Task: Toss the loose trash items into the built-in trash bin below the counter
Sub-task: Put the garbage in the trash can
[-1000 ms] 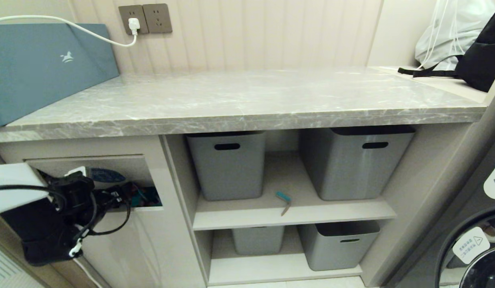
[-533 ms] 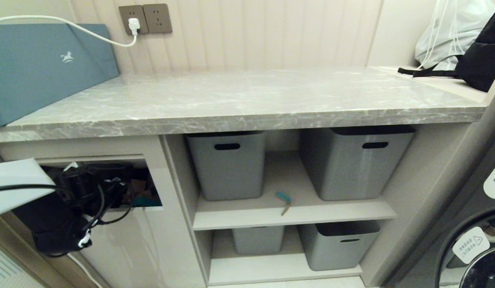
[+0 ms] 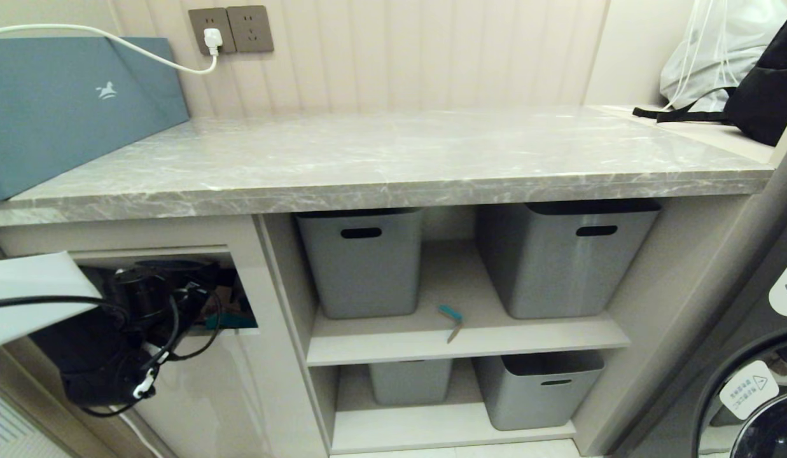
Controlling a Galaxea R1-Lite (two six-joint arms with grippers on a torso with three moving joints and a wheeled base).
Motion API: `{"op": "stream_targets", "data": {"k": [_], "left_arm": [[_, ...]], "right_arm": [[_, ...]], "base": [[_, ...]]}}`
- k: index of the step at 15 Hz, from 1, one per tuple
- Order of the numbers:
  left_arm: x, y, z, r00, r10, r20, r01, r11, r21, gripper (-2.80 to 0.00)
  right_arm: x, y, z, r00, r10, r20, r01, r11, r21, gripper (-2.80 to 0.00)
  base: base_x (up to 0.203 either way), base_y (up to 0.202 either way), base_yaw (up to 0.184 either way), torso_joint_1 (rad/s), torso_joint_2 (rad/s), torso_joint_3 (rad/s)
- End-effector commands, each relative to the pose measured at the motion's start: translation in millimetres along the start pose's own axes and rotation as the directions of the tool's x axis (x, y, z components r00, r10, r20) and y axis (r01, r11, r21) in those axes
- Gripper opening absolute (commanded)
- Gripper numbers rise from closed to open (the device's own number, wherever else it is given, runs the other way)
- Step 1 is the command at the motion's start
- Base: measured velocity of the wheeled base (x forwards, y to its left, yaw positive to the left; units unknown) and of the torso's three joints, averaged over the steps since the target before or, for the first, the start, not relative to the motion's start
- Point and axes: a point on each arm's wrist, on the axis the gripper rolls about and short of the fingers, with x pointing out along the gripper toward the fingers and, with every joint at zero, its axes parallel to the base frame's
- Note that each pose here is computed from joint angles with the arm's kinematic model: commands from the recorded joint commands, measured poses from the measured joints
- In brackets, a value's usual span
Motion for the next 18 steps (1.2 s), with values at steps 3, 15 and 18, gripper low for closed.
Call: {"op": "stream_targets", "data": {"k": [3,15,18], "left_arm": [[-22.3,-0.8,4.7,1.000,0.009,-0.018,-0.007,0.993,0.117,0.00],[-116.2,-12.7,41.0,1.000,-0.022,0.013,0.007,0.708,0.707,-2.80],[-145.0,-25.1,47.8,0.995,-0.096,0.021,0.046,0.645,0.762,-2.80]], "right_arm": [[0.0,0.0,0.0,1.000,0.000,0.000,0.000,1.000,0.000,-2.80],[0.0,0.0,0.0,1.000,0.000,0.000,0.000,1.000,0.000,-2.80],[0.0,0.0,0.0,1.000,0.000,0.000,0.000,1.000,0.000,-2.80]], "base": [[0.000,0.000,0.000,0.000,0.00,0.000],[0.000,0.000,0.000,0.000,0.00,0.000],[0.000,0.000,0.000,0.000,0.00,0.000]]}}
